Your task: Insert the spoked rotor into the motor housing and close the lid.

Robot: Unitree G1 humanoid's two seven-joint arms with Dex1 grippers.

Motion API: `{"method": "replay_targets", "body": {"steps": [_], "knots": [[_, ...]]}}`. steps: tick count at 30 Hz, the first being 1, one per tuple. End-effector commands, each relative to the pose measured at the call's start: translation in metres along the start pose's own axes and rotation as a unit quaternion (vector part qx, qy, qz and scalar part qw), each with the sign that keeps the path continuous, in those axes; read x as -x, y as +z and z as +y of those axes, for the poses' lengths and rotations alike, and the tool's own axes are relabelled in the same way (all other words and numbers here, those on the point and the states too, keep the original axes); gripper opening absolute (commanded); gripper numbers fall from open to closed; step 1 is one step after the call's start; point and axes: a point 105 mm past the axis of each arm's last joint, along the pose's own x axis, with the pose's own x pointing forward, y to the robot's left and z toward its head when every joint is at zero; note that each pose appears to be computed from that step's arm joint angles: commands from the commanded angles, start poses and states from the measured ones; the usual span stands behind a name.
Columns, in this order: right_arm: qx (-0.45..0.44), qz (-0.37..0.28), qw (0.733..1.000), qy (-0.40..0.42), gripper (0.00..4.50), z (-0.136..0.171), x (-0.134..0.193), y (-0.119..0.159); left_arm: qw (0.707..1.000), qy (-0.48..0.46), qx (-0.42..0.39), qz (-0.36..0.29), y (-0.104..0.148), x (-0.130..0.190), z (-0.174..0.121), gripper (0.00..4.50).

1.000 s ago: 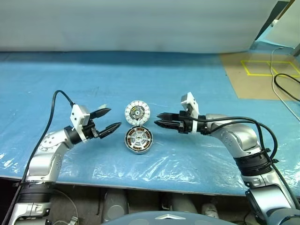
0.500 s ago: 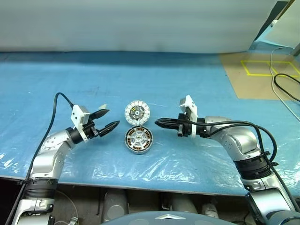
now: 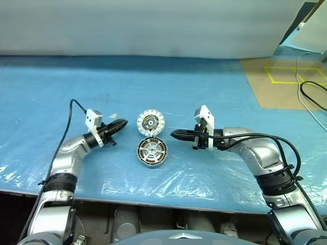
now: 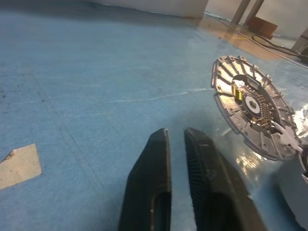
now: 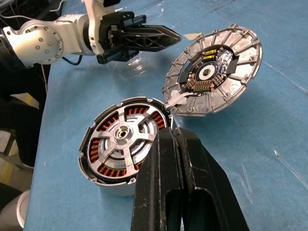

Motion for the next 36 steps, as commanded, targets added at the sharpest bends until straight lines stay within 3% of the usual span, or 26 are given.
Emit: {"method": "replay_targets", "body": {"steps": [1,8,14,28,36], "knots": [[0.019,-0.001,1.000,-0.006,0.00,0.001,0.004,0.007,1.000,0.000,0.011,-0.008,0.010,-0.016,0.009,0.04],[-0.015,-0.003,1.000,0.019,0.00,0.012,0.011,0.003,0.998,-0.036,0.051,0.019,0.012,-0.045,0.007,0.04],[-0.019,0.016,0.998,0.064,0.00,0.022,0.008,0.000,0.986,-0.123,0.069,0.093,-0.003,-0.058,-0.016,0.04],[-0.022,0.046,0.998,0.032,0.00,0.022,0.020,-0.009,0.967,-0.195,0.148,0.068,0.017,-0.081,-0.040,0.04],[-0.024,0.059,0.998,0.015,0.00,0.023,0.031,-0.014,0.943,-0.295,0.117,0.103,0.024,-0.082,-0.064,0.04]]}}
